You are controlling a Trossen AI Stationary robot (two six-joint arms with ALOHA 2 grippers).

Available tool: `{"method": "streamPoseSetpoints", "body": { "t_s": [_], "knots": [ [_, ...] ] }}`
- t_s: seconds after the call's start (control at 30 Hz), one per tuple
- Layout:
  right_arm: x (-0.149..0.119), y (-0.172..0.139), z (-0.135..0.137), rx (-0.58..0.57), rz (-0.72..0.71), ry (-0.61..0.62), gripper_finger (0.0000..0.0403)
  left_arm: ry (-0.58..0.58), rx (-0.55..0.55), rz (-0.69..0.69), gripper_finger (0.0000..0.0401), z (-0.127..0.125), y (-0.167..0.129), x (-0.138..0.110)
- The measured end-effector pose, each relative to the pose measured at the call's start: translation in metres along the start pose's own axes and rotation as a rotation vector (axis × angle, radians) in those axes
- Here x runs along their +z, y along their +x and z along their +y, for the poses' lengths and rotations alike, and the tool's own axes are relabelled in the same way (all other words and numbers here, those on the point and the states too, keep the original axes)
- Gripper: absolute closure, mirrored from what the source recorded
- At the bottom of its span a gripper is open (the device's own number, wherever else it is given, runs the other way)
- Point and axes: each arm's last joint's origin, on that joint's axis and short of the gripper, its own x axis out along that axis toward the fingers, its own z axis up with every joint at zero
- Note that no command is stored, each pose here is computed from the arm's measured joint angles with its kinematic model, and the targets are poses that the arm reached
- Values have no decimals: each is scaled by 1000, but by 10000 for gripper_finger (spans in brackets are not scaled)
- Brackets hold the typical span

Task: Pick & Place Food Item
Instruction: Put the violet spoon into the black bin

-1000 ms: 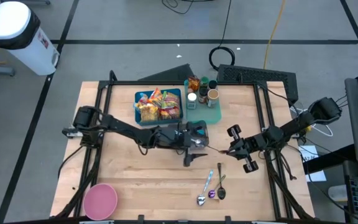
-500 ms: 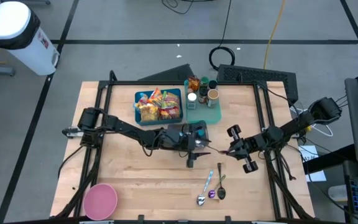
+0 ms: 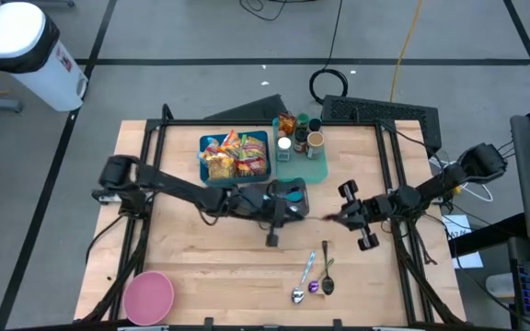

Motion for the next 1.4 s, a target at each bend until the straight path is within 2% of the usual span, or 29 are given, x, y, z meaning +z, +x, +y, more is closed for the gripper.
{"method": "streamPoseSetpoints", "body": {
  "t_s": [0.27,0.4,0.5,0.63,0.73,1.03,1.4],
  "knots": [
    [-4,-20,-10,-294,78,-25,385,-70,95,264,394,5,-51,21],
    [-10,-25,-12,-371,151,-59,379,-90,95,374,393,2,-57,13],
    [-9,-25,-14,-415,149,-61,377,-107,115,528,396,2,-62,-5],
    [-13,-26,-14,-431,192,-74,380,-146,212,603,394,7,-65,-15],
    [-14,-26,-14,-430,203,-76,384,-158,234,623,396,8,-66,-23],
    [-15,-26,-14,-431,210,-77,392,-255,178,691,396,16,-68,-37],
    [-15,-26,-14,-432,213,-78,396,-260,187,620,387,26,-64,-33]
  ]
}}
